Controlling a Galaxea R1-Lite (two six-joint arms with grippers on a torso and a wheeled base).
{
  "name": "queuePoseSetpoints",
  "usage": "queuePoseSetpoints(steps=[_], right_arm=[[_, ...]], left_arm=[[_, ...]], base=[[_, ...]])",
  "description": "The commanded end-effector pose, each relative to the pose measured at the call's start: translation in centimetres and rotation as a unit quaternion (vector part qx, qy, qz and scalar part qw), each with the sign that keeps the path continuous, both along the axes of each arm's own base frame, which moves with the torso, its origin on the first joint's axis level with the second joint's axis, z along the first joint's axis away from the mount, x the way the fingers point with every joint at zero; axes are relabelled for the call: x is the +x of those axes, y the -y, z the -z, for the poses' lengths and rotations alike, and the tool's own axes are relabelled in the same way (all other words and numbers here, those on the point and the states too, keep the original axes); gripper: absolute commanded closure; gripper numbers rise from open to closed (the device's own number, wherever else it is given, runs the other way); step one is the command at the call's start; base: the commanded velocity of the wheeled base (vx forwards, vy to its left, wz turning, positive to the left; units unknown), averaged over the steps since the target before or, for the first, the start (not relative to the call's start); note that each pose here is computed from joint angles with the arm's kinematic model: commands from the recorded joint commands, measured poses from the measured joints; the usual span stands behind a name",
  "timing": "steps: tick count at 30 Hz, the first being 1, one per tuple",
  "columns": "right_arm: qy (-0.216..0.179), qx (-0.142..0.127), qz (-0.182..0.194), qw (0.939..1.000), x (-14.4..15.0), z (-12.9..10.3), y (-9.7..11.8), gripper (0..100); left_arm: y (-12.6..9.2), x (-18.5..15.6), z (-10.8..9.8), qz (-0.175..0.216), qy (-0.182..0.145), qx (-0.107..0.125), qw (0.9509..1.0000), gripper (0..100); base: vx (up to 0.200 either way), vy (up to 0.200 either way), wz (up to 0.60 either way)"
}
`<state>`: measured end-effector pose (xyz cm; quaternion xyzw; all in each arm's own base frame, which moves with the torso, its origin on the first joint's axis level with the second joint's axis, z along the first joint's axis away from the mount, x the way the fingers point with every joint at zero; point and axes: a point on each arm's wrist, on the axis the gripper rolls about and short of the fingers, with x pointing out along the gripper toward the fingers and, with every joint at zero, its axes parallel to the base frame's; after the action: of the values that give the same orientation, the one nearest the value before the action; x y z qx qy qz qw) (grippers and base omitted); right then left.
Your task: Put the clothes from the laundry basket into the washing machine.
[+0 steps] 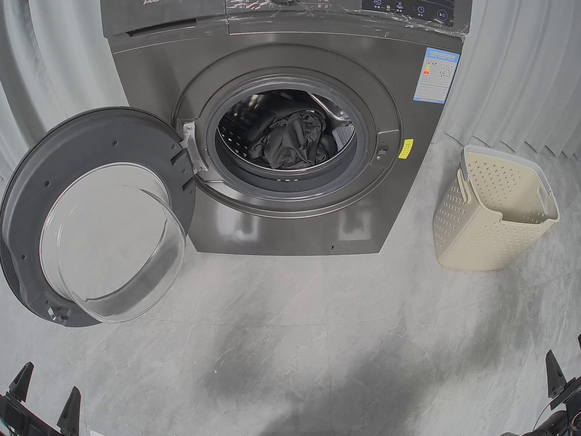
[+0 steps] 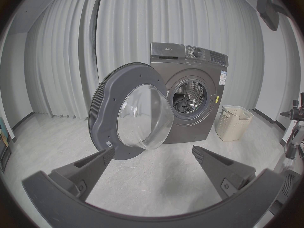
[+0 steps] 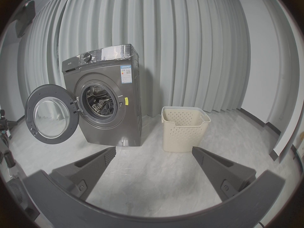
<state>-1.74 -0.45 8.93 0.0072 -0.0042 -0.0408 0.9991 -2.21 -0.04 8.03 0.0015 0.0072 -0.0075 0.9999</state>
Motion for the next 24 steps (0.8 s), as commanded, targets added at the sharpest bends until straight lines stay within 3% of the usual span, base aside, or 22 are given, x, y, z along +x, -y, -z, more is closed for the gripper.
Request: queuePoseSetpoints(steps=[1,3,5,9,24], right_arm=[[0.026,-0.021,-0.016,0.9993,-0.55,0.71,-0.34,0],[0.021,-0.019,-0.018,0.9994,-0.54,0.8,-0.34,0],[0.001,0.007,-0.036,0.9993,-0.53,1.26,-0.42,0],[-0.012,-0.017,-0.065,0.9976,-0.56,1.42,-0.56,0],[-0.008,-0.013,-0.065,0.9978,-0.53,1.44,-0.55,0]], left_arm=[[0.03,-0.06,0.51,0.004,0.005,0.002,1.0,0],[0.04,-0.06,0.51,0.003,0.005,0.001,1.0,0],[0.03,-0.06,0.51,0.004,0.005,-0.002,1.0,0],[0.03,-0.06,0.51,0.004,0.005,-0.002,1.0,0],[0.02,-0.06,0.51,0.002,0.005,-0.009,1.0,0]], base=[[0.0,0.0,0.0],[0.0,0.0,0.0],[0.0,0.0,0.0],[0.0,0.2,0.0],[0.0,0.2,0.0]])
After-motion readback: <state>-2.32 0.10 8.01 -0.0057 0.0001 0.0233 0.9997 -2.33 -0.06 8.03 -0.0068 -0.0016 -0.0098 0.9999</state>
